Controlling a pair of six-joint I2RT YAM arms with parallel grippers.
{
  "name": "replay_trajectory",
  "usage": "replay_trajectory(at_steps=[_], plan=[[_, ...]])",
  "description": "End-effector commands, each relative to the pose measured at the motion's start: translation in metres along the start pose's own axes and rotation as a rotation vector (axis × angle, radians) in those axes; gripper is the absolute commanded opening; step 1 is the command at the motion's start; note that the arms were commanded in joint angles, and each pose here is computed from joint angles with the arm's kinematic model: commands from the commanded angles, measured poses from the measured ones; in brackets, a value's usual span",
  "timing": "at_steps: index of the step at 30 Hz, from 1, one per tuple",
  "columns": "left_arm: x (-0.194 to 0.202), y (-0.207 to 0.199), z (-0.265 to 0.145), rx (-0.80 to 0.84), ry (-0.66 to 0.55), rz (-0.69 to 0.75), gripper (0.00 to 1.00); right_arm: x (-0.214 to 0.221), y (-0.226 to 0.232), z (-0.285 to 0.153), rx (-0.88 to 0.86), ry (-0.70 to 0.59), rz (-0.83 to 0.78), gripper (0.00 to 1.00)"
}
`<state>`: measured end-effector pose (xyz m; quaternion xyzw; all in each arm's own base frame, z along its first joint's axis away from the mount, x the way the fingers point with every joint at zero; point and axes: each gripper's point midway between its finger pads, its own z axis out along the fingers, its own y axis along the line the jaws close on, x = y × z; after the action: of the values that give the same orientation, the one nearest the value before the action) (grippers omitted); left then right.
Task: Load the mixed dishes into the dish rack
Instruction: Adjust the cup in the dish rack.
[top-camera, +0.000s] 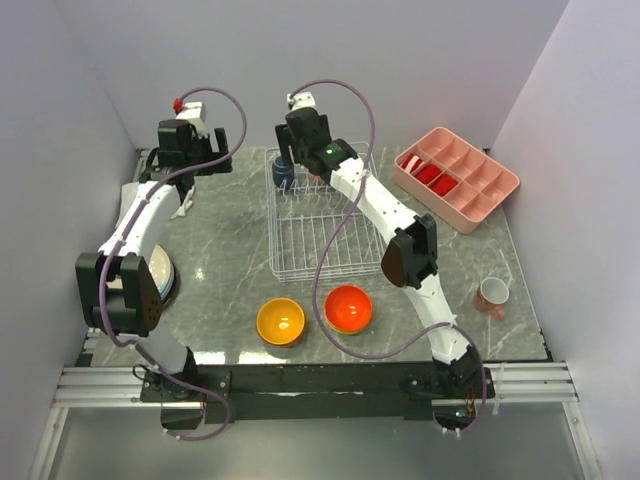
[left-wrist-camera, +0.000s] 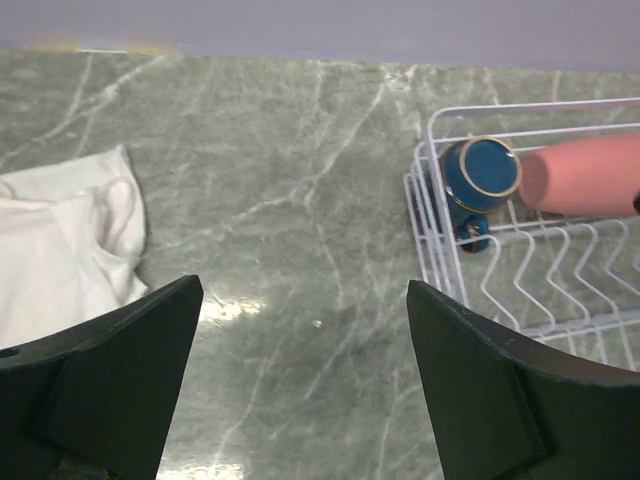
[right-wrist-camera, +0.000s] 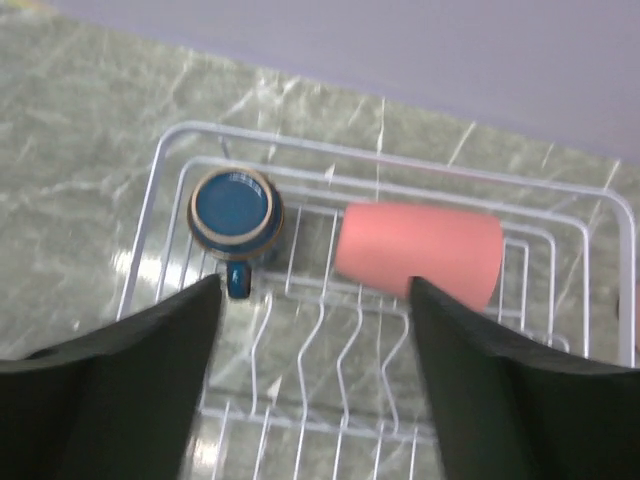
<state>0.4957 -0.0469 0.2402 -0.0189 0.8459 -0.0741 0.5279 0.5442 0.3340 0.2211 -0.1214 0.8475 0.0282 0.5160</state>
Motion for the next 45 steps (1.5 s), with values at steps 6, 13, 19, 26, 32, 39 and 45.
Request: replay_trajectory(at_steps=[6,13,19,26,32,39,45], plan=[[-0.012,-0.112,-0.033,0.595,-0.099,0.075,0.54,0.007,-0.040,0.033,0.050,-0.021,0.073,0.00],[0.010,-0.196,-0.018,0.805,-0.058,0.113,0.01,0.034,-0.067,0.048,-0.077,0.091,0.090,0.00],[0.034,-0.207,0.035,0.774,0.066,0.021,0.01,0.050,-0.081,0.057,-0.128,0.127,0.123,0.00],[0.033,-0.205,0.083,0.670,0.115,-0.062,0.01,0.063,-0.094,0.056,-0.165,0.179,0.179,0.00],[0.047,-0.204,0.104,0.579,0.118,0.031,0.01,0.072,-0.111,0.068,-0.134,0.201,0.207,0.00],[0.068,-0.210,0.108,0.532,0.140,0.125,0.01,0.098,-0.141,0.081,-0.053,0.257,0.229,0.00],[0.069,-0.214,0.118,0.488,0.124,0.139,0.01,0.104,-0.150,0.088,-0.018,0.262,0.234,0.00]])
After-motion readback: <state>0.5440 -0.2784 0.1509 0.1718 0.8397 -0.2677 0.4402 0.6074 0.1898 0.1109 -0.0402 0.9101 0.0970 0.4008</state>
